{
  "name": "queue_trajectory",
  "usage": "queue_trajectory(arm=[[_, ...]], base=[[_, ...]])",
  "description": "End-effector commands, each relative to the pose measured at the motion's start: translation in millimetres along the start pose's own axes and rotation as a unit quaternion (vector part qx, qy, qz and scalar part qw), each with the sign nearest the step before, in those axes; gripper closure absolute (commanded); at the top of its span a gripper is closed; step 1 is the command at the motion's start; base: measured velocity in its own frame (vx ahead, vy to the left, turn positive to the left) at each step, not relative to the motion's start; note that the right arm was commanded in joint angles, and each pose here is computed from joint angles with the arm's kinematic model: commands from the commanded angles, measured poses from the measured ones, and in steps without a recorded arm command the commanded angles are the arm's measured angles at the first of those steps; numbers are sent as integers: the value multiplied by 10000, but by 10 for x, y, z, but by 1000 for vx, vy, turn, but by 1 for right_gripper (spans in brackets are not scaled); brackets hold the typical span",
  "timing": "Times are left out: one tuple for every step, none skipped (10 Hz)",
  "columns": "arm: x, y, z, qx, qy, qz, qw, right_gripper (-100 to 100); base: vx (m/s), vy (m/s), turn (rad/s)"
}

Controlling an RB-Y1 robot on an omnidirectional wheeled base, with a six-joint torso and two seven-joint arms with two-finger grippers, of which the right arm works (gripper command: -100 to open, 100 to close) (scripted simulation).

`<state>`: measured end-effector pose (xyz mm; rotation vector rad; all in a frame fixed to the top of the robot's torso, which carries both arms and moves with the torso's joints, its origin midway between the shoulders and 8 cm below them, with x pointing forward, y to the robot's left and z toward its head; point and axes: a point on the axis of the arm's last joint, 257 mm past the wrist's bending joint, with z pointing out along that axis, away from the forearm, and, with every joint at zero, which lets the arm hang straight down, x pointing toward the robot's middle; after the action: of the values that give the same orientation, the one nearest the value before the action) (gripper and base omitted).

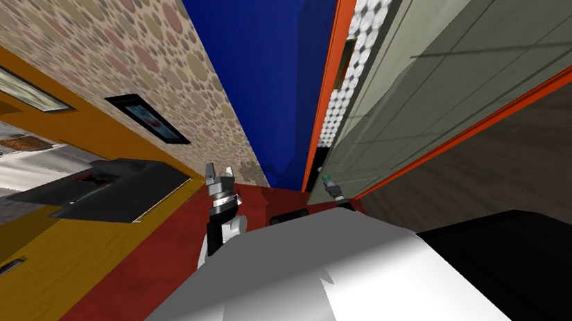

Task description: Pull the door open

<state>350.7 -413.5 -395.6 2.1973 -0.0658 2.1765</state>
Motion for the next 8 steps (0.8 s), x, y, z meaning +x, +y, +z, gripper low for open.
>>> queue_trajectory(arm=[[7, -9, -65, 91, 19, 6, 10000, 100], [12, -5, -104, 144, 26, 6, 9999, 100], [16, -1, -144, 199, 33, 6, 9998, 100], [20, 2, -184, 254, 38, 8, 9997, 100], [25, 5, -222, 306, 42, 10, 9995, 100], [28, 8, -256, 354, 45, 13, 9994, 100], [31, 9, -284, 393, 46, 16, 9992, 100], [35, 11, -320, 443, 48, 21, 9990, 100]], base=[[-204, -42, 125], [-213, -45, 129], [-192, -79, 140], [-197, -74, 131], [-200, -27, 125], [-192, -48, 101], [-208, -41, 109], [-219, -40, 89]])
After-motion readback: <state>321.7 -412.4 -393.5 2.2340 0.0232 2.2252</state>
